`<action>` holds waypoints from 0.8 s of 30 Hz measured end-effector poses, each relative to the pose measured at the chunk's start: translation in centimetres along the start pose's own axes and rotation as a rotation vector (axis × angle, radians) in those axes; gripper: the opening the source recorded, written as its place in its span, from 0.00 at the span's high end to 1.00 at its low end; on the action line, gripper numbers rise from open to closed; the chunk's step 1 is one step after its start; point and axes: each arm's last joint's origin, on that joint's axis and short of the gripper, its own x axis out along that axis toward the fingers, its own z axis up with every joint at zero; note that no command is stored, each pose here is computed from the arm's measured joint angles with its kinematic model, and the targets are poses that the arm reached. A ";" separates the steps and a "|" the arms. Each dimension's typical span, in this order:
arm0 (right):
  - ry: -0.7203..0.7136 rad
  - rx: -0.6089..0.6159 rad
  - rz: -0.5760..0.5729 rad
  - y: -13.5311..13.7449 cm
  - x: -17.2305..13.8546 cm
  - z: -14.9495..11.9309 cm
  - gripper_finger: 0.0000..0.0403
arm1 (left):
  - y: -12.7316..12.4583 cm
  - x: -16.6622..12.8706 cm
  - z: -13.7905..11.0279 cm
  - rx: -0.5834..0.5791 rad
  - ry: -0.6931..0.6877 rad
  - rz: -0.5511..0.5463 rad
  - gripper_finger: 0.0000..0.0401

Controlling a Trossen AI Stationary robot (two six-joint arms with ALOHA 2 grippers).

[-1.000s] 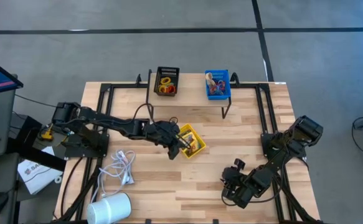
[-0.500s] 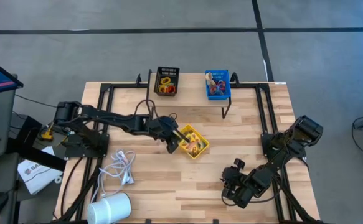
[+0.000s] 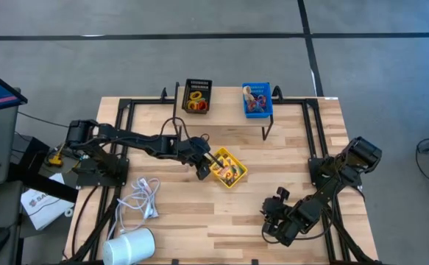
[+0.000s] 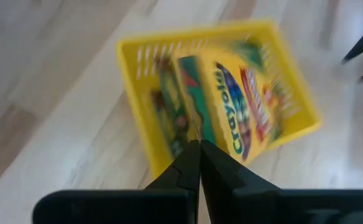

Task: Pick & Place Office Desk Supplies
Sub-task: Put the yellow crayon box into the yellow bin, then put the yellow bin on top of the shelf

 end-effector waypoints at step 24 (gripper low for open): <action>-0.001 -0.027 -0.004 -0.2 0.7 1.0 0.63 | 0.8 2.1 -0.3 0.147 -0.034 0.138 0.66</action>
